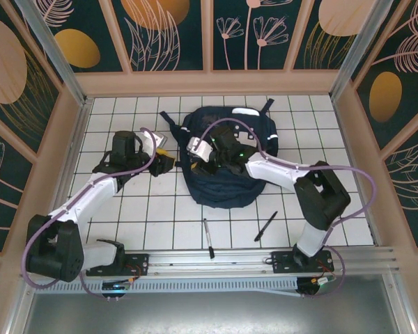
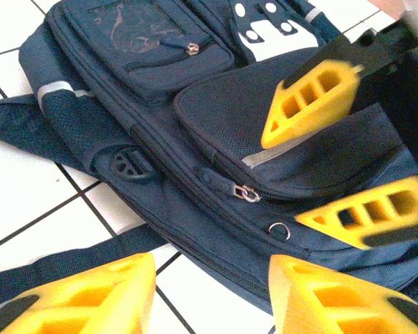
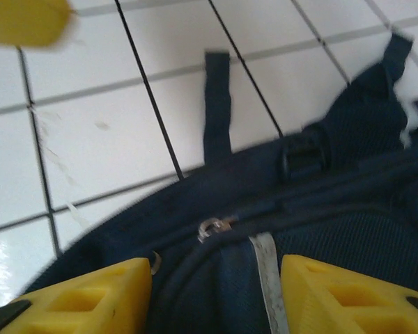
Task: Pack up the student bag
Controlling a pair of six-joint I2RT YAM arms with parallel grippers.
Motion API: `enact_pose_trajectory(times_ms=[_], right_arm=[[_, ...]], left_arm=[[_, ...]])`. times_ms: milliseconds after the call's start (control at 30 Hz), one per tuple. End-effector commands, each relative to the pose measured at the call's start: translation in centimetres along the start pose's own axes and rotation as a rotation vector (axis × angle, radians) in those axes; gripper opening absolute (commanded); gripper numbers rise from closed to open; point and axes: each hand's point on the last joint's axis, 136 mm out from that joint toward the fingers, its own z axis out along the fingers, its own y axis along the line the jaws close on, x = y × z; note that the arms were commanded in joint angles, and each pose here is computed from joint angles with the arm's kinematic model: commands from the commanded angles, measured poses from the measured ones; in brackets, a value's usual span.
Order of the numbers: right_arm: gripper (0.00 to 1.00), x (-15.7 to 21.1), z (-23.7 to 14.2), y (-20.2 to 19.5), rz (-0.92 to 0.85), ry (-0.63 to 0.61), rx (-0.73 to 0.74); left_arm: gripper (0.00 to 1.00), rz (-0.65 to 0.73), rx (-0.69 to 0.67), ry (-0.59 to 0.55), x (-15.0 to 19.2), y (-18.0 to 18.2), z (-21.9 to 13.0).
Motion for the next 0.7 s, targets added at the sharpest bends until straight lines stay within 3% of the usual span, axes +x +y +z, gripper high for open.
enact_pose_trajectory(times_ms=[0,33,133,200,300,500,667], right_arm=[[0.47,3.0,0.8,0.3,0.031,0.152,0.011],[0.43,3.5,0.9,0.4,0.023,0.17,0.004],[0.11,3.8,0.4,1.3,-0.074,0.196,-0.081],[0.02,3.3,-0.4,2.0,-0.184,0.188,-0.144],[0.0,1.8,-1.8,2.4,-0.317,0.125,-0.167],[0.0,0.7,-4.8,1.7,-0.405,0.042,-0.15],[0.0,-0.1,-7.7,1.3,-0.453,-0.057,-0.118]], left_arm=[[0.46,0.143,0.059,0.006,-0.4,-0.3,0.7],[0.47,0.192,0.088,0.008,-0.5,-0.7,0.9],[0.55,0.399,0.247,-0.025,0.0,-3.1,0.9],[0.57,0.561,0.296,-0.065,0.3,-3.8,1.1],[0.57,0.654,0.3,-0.077,0.4,-3.3,2.0],[0.55,0.891,0.348,0.05,3.1,-3.9,4.4],[0.54,0.937,0.387,-0.065,1.0,-5.6,4.7]])
